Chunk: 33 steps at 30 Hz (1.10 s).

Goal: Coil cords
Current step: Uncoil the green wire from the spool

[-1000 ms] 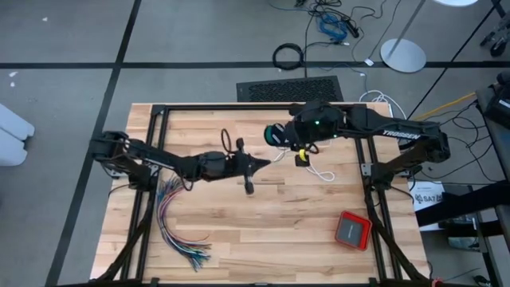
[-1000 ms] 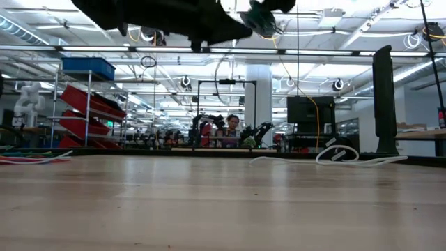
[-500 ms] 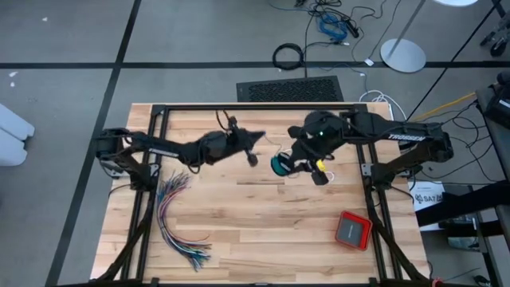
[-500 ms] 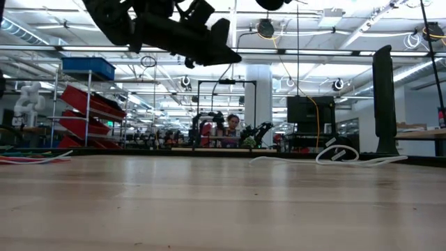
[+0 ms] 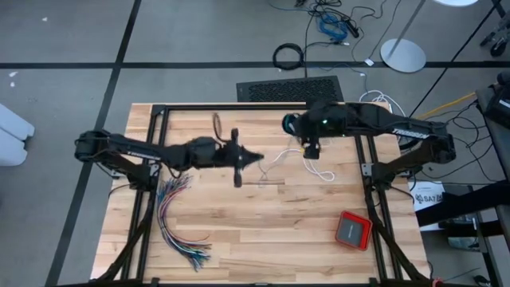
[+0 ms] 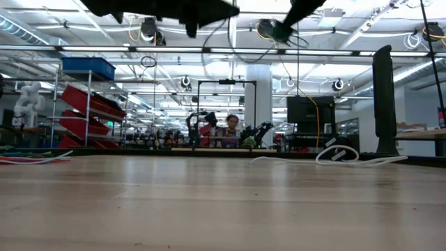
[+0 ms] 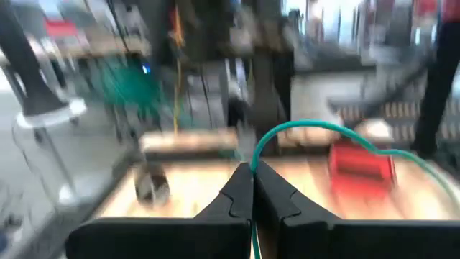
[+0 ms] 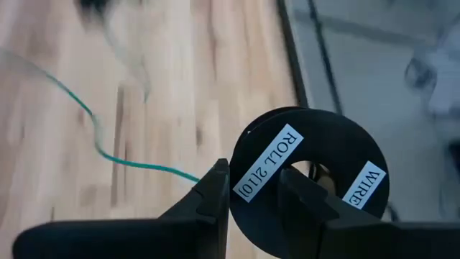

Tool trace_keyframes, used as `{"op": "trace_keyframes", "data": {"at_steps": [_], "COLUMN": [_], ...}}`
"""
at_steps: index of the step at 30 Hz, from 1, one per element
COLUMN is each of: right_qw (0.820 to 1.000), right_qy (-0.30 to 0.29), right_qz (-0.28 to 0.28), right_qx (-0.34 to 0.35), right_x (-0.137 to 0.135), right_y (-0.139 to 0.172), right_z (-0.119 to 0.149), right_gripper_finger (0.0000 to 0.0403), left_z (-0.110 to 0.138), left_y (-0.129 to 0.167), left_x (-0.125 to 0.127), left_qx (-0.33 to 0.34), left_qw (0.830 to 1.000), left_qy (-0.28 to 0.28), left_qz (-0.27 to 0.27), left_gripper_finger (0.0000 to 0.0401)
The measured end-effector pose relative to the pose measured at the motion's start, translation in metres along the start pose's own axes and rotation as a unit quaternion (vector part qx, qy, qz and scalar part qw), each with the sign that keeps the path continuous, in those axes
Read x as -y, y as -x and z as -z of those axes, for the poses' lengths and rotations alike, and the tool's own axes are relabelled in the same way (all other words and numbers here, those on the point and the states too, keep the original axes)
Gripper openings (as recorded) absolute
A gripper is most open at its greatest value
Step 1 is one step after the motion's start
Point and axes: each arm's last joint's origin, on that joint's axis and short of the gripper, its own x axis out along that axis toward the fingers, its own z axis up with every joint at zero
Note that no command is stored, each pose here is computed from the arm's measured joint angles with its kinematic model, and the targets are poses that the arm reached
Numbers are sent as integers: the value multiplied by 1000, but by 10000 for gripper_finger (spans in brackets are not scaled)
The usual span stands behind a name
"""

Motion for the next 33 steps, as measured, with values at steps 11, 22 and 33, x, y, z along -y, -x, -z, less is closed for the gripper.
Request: {"op": "trace_keyframes", "data": {"at_steps": [11, 22, 33], "right_qw": [960, 968, 969], "right_qy": [26, 21, 20], "right_qz": [-242, -228, -228], "right_qx": [139, 100, 92], "right_x": [-14, -21, -21], "right_y": [18, 18, 18], "right_z": [-13, -8, -7], "right_gripper_finger": [78, 78, 78], "left_z": [43, 46, 23], "left_y": [-11, -11, -16], "left_x": [-10, -16, -14], "left_qx": [-152, -162, -31], "left_qw": [975, 977, 996], "left_qy": [-27, -7, 54], "left_qz": [-160, -137, -65], "left_gripper_finger": [4, 224, 304]}}
